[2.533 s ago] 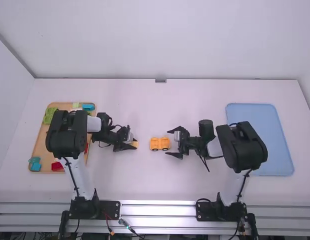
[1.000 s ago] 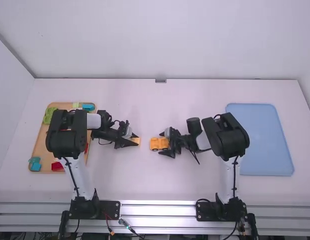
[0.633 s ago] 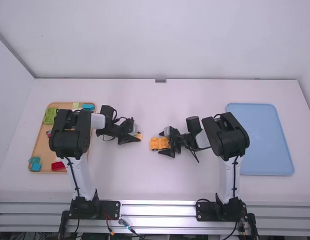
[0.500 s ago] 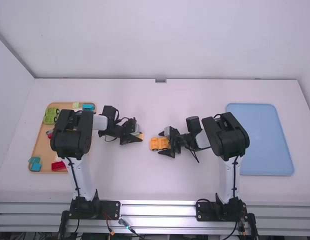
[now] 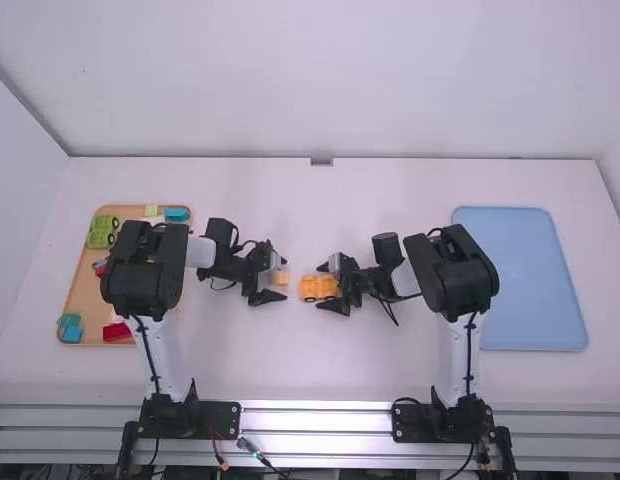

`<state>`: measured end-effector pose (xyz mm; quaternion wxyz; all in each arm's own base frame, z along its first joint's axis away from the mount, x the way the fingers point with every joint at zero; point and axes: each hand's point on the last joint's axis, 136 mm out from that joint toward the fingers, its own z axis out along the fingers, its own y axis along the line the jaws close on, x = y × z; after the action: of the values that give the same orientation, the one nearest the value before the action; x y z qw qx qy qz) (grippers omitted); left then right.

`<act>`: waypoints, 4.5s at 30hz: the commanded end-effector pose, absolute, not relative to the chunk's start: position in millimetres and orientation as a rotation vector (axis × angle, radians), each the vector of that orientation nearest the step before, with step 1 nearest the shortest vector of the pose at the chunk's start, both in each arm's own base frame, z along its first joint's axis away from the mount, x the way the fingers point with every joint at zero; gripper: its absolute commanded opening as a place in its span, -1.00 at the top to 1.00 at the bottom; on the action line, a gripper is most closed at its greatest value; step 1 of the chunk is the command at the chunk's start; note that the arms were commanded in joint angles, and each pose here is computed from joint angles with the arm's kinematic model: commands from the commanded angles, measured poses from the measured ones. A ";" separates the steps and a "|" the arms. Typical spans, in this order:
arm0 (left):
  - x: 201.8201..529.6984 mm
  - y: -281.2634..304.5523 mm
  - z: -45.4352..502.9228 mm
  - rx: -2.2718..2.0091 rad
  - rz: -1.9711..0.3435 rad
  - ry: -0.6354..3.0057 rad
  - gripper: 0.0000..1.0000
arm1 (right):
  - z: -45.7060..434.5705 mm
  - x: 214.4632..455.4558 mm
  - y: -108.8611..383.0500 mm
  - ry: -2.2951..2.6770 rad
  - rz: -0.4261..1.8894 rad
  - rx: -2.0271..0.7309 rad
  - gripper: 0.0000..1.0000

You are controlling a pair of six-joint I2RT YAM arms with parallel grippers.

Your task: Assemble lego blocks to make yellow taxi

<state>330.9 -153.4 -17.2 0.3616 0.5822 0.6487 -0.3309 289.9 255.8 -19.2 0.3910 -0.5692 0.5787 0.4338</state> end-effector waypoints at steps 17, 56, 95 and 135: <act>325.7 -131.1 -36.1 1.517 -0.843 1.934 -0.61 | -18.1 292.5 257.2 1.456 1.117 -1.443 -0.94; 328.0 -142.9 -5.3 1.387 -0.766 1.900 0.69 | -18.0 292.5 257.3 1.456 1.116 -1.443 -0.94; 303.5 -221.7 35.4 1.483 -0.875 1.564 0.96 | -23.1 295.2 255.6 1.444 1.056 -1.475 -0.22; 313.8 -230.8 11.4 1.579 -0.795 1.606 0.96 | -37.0 291.0 247.4 1.522 0.976 -1.451 0.04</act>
<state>313.0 -230.7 13.9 0.3687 0.6086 0.6288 -0.3135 293.6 252.1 -25.0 0.4120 -0.5767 0.5831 0.3971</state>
